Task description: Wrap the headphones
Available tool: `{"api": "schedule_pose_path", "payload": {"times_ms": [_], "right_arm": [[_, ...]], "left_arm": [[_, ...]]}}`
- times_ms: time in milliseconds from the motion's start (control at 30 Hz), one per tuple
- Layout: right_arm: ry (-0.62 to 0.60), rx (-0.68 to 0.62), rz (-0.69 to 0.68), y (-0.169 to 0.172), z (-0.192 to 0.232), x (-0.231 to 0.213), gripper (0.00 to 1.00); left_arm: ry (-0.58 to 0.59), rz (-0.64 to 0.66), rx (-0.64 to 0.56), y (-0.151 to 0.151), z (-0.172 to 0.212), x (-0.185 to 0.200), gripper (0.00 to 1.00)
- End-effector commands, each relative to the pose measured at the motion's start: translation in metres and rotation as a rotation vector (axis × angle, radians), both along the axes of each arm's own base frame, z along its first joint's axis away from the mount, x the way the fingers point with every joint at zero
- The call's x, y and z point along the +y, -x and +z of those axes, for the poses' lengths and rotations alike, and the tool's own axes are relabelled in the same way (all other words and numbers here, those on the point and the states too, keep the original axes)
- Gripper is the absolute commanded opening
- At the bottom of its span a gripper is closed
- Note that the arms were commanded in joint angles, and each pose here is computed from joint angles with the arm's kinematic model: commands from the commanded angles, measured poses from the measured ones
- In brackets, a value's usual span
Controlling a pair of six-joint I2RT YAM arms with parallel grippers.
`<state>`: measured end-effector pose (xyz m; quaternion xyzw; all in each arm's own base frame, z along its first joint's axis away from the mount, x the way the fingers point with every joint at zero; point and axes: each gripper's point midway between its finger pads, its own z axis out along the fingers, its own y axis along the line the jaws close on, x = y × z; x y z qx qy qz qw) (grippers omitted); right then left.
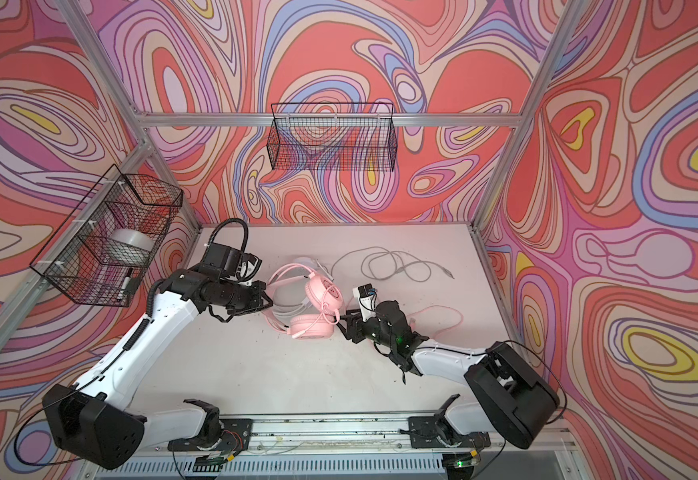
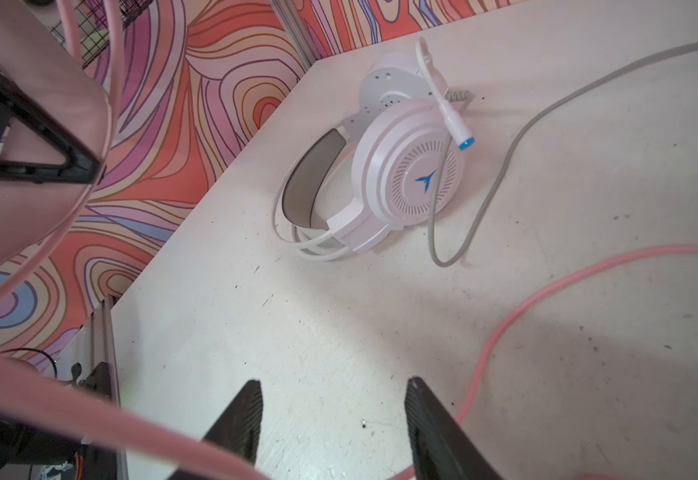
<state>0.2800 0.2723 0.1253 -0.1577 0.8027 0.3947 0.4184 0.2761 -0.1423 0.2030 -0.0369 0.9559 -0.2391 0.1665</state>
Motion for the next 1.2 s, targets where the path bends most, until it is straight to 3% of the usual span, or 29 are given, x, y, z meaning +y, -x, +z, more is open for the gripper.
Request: {"api": "schedule_pose_path", "payload": {"times_ms": [0,267,367,733,1167], "right_arm": [[-0.042,-0.034,0.002,-0.007,0.012,0.008,0.5],[-0.007,-0.084,0.001,-0.003,0.029,0.001,0.1],[0.056,-0.123,0.021,0.002,0.041,-0.004,0.0],[0.385,-0.209,0.125,0.001,0.08,-0.015,0.0],[0.622,-0.021,0.175,-0.055,0.071,0.013,0.0]], "left_arm": [[0.055,-0.023,-0.022,0.0,0.013,-0.007,0.0],[0.023,-0.015,-0.018,0.006,0.008,-0.001,0.0],[0.019,-0.015,-0.007,0.006,0.004,0.0,0.0],[-0.008,-0.035,0.041,0.006,-0.012,0.0,0.0],[-0.07,-0.097,0.055,0.023,-0.016,0.009,0.0]]}}
